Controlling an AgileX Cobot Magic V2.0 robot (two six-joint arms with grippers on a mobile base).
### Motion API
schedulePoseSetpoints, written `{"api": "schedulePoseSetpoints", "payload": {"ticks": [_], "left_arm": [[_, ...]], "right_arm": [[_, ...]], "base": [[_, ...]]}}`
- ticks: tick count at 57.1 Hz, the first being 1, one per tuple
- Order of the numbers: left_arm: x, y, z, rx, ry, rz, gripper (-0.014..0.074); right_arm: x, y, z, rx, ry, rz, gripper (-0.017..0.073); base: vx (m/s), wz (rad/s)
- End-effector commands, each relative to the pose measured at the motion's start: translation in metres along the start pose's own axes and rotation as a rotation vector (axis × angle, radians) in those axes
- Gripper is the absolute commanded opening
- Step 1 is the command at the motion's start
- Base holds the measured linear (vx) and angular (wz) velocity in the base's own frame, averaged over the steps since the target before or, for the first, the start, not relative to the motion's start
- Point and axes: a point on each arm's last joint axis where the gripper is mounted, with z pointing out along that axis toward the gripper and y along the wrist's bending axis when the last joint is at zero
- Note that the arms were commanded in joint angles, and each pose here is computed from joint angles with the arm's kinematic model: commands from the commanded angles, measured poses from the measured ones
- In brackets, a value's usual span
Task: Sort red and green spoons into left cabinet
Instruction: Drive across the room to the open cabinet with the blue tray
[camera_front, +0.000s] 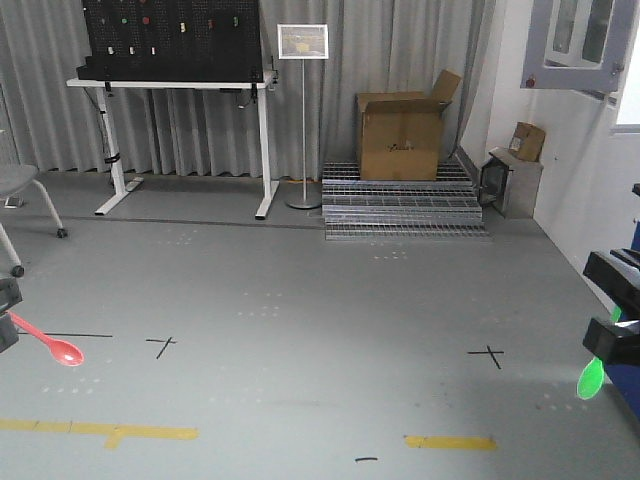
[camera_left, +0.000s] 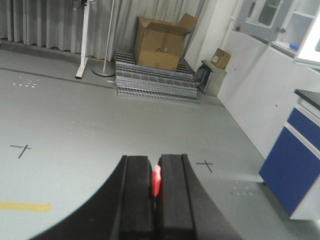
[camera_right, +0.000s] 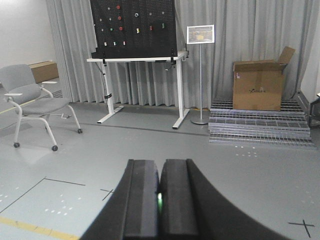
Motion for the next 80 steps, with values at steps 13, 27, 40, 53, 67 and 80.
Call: {"api": "schedulePoseSetpoints", "payload": {"ticks": [13, 27, 40, 53, 67, 80], "left_arm": [[-0.0123, -0.0066, -0.0041, 0.038, -0.048, -0.061, 0.0000], [-0.0123, -0.0067, -0.0041, 0.039, -0.048, -0.061, 0.0000], [-0.0123, -0.0067, -0.0041, 0.039, -0.048, -0.061, 0.0000], [-0.0123, -0.0067, -0.0041, 0.039, -0.048, -0.061, 0.0000], [-0.0123, -0.0067, -0.0041, 0.039, -0.048, -0.061, 0.0000], [-0.0123, -0.0067, -0.0041, 0.039, -0.048, -0.061, 0.0000]], "right_arm": [[-0.0152, 0.0043, -0.0030, -0.036, -0.068, 0.001, -0.0009], [-0.0153, 0.0044, -0.0030, -0.037, -0.068, 0.001, -0.0009], [-0.0153, 0.0044, -0.0030, -0.037, -0.068, 0.001, -0.0009], [-0.0153, 0.0044, -0.0030, -0.037, -0.068, 0.001, -0.0009], [-0.0153, 0.0044, -0.0030, -0.037, -0.068, 0.001, -0.0009], [-0.0153, 0.0044, -0.0030, -0.037, -0.068, 0.001, -0.0009]], "base": [[0.67, -0.01], [0.64, -0.04], [0.62, -0.07], [0.62, -0.03], [0.63, 0.00], [0.62, -0.01]]}}
